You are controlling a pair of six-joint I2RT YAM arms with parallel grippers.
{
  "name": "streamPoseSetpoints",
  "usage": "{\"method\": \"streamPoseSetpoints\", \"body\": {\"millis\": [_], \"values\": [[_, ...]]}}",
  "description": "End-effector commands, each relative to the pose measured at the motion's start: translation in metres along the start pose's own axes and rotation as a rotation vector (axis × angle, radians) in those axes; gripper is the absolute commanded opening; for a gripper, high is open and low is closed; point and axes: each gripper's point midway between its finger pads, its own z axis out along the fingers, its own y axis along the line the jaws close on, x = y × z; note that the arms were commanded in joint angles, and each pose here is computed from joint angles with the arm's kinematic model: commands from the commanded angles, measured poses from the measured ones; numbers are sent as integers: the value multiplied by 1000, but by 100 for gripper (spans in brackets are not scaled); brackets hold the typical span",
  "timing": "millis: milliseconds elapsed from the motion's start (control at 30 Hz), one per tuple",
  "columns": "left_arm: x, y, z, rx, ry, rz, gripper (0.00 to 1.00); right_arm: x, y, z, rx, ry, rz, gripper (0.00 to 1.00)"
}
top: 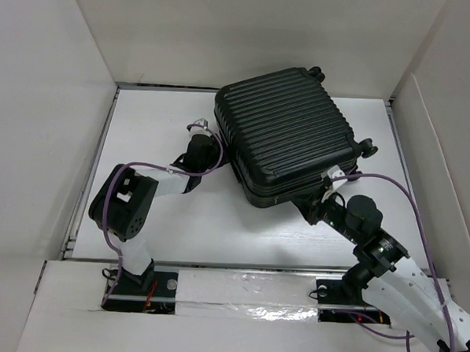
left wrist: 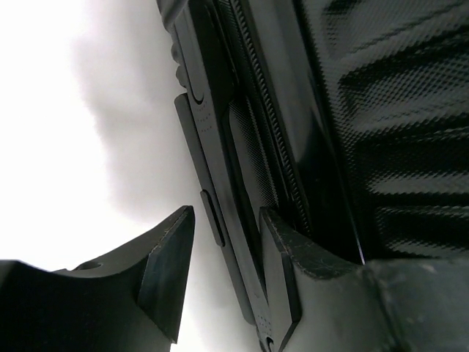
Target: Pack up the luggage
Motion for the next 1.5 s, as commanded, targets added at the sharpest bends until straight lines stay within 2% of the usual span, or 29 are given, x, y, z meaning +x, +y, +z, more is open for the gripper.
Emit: {"method": "streamPoseSetpoints", "body": {"millis": [0,33,67,100,133,167,200,367,433,467,633,767,933,1000,1100,1133,1167,1267,1433,1467], "values": [[-6,-17,16,64,-28,-23,36,22,7,1,-11,43,29,17],[-5,-16,18,65,-29,-28,35,27,6,2,-1,54,33,20],[-3,-15,20,63,-26,-33,31,32,7,3,-1,59,45,28],[1,-13,24,62,-23,-40,26,41,6,4,7,78,50,31],[2,-11,26,60,-23,-46,20,44,4,4,23,78,51,33],[4,-9,27,57,-19,-50,6,46,4,4,30,79,58,37],[7,-7,30,54,-17,-58,0,50,-1,4,58,84,61,37],[11,-6,33,50,8,-17,0,44,-20,1,160,60,71,38],[19,4,30,-22,32,66,0,45,-33,-2,235,72,87,41],[20,3,30,-56,20,105,0,49,-46,-5,290,88,97,47],[63,38,12,-188,137,243,0,43,-71,6,341,118,92,51],[92,52,-7,-200,212,264,0,34,-101,15,412,96,85,51],[113,75,-18,-247,289,289,0,16,-114,22,383,44,89,51],[115,69,-16,-228,312,288,0,6,-106,26,335,5,82,52],[125,65,-9,-223,382,290,0,3,-100,29,292,13,61,53],[133,70,-9,-237,414,284,3,4,-99,29,288,20,58,54],[139,65,-8,-216,433,280,20,7,-100,29,289,32,60,54],[145,64,-2,-216,450,263,38,13,-100,29,290,40,61,54],[147,64,5,-225,461,254,38,12,-100,31,276,15,69,54],[152,60,5,-203,487,248,30,12,-99,33,269,15,70,54]]}}
